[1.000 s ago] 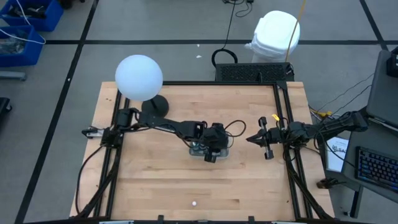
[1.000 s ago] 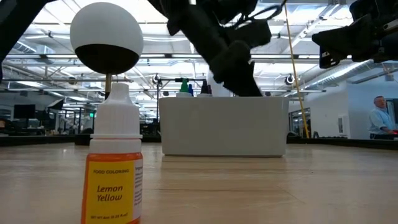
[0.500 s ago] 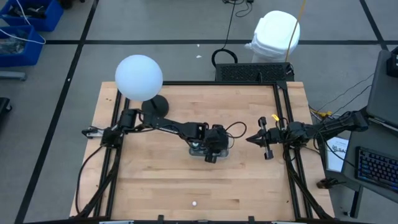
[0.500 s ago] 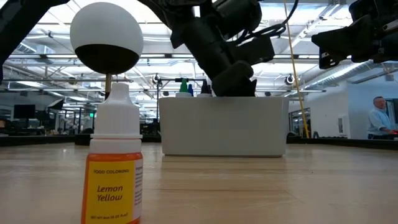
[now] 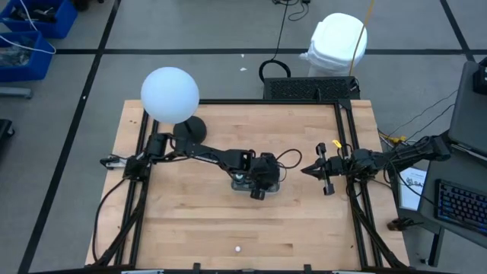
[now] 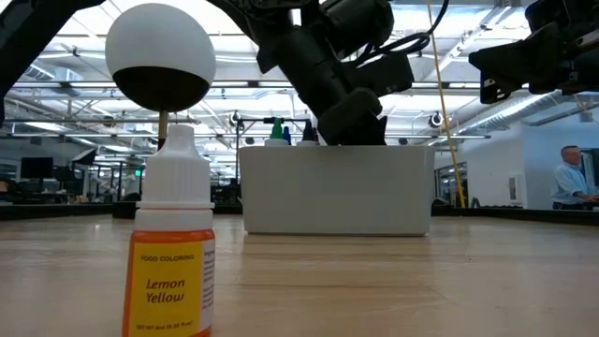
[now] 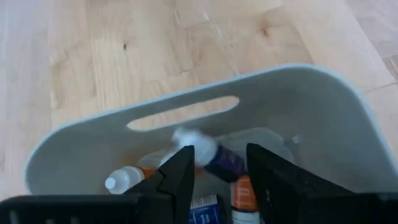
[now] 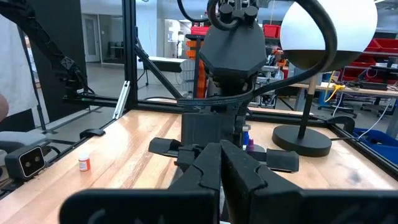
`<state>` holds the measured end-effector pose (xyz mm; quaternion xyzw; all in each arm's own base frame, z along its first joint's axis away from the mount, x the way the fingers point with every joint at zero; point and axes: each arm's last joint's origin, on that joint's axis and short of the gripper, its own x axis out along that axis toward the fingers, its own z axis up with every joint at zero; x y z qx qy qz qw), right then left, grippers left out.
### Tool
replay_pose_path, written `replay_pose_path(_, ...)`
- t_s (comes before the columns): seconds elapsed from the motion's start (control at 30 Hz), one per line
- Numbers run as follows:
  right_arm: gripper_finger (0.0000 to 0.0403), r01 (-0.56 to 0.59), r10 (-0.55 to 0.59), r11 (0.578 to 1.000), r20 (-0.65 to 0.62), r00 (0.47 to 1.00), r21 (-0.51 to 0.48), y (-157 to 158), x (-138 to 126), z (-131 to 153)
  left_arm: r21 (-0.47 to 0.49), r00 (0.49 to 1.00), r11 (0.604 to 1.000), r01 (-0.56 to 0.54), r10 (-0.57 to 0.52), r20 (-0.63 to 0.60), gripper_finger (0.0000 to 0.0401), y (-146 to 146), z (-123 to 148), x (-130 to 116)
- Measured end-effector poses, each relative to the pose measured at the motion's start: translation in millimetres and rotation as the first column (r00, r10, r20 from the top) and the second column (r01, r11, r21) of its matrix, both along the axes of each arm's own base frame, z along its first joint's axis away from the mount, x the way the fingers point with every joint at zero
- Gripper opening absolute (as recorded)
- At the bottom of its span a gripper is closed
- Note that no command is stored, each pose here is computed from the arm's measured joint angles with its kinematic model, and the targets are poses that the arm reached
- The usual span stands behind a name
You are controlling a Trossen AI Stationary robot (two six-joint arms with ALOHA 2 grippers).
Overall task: Pick & Place food coloring
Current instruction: Put the small yellow food coloring bottle into the gray bin
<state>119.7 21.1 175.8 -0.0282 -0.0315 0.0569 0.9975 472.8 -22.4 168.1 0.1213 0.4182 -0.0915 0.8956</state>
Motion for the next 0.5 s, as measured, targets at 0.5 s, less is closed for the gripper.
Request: replay_pose_path(0.5, 0.0, -0.001, 0.001, 1.0, 0.0, 1.0, 0.0, 0, 0, 0, 0.134, 0.996, 0.988, 0.083, -0.077, -0.046, 0.0151, -49, 172, -62)
